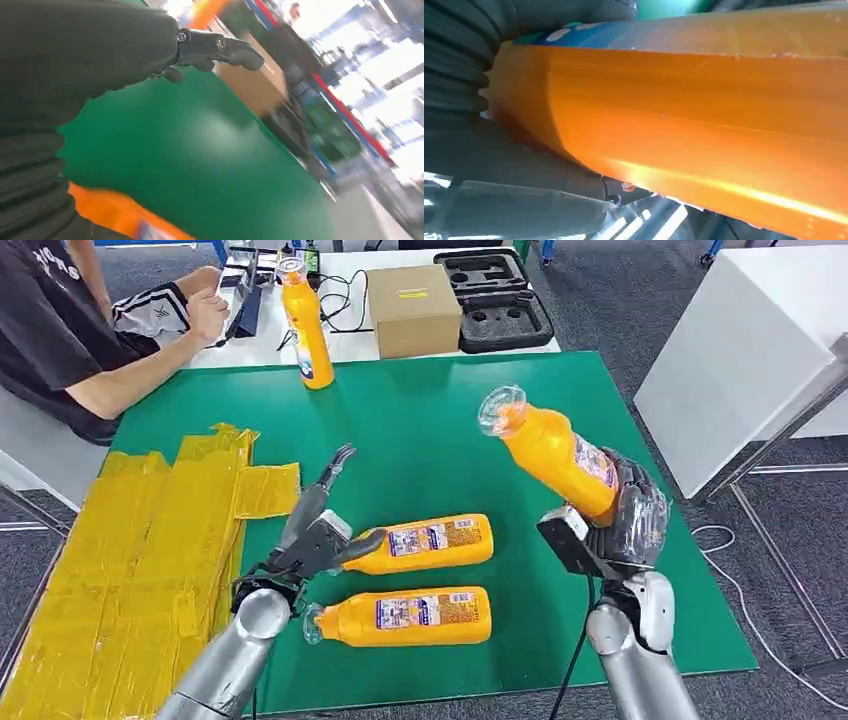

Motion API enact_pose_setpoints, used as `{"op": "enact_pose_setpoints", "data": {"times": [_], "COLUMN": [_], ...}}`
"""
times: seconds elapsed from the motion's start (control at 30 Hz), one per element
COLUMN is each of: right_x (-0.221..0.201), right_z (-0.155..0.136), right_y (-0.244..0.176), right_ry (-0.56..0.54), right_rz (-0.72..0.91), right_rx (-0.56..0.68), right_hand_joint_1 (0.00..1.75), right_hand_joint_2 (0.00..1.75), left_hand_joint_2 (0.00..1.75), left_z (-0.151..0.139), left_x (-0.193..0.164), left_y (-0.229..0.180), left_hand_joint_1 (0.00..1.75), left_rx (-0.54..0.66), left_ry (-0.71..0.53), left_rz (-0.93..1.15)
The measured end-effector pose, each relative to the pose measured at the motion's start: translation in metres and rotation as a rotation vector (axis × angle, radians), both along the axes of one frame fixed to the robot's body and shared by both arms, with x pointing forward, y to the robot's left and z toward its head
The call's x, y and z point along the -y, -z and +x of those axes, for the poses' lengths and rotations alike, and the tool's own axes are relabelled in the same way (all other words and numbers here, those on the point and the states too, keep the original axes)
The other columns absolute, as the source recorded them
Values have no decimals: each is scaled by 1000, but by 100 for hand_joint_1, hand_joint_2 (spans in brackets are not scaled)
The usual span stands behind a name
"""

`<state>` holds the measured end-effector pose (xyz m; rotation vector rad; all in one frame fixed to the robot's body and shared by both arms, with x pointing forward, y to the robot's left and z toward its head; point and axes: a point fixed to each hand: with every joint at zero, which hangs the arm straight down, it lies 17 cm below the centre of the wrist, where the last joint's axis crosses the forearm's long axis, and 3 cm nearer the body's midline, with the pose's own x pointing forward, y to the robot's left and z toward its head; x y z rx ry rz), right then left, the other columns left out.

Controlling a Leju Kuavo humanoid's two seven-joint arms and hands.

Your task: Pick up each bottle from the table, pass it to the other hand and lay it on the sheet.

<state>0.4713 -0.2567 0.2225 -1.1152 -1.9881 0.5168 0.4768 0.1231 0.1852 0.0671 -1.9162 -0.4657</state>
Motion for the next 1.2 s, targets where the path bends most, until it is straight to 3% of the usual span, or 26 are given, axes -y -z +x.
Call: {"op": "enact_pose_setpoints", "data": {"times": [0.33, 0.77, 1.0, 1.2], "right_x": [-84, -118, -121, -152], "right_z": [-19, -23, 2, 18], "right_y": [-20, -17, -3, 18], "right_ry": [-159, -205, -223, -415], "right_rz": [1, 18, 220, 403], "right_rx": [117, 110, -2, -191], "right_hand_joint_1": [175, 175, 175, 175], "right_hand_joint_2": [175, 175, 175, 175], "left_hand_joint_2": [175, 175, 175, 175], "left_z": [-5, -13, -22, -28], "left_x": [49, 65, 76, 84], "left_y": [-64, -77, -79, -81], "left_hand_joint_1": [0, 0, 0, 0], "left_rx": [-50, -62, -43, -33], "left_ry": [286, 362, 361, 375], "left_rz": [-317, -401, -392, -378]}}
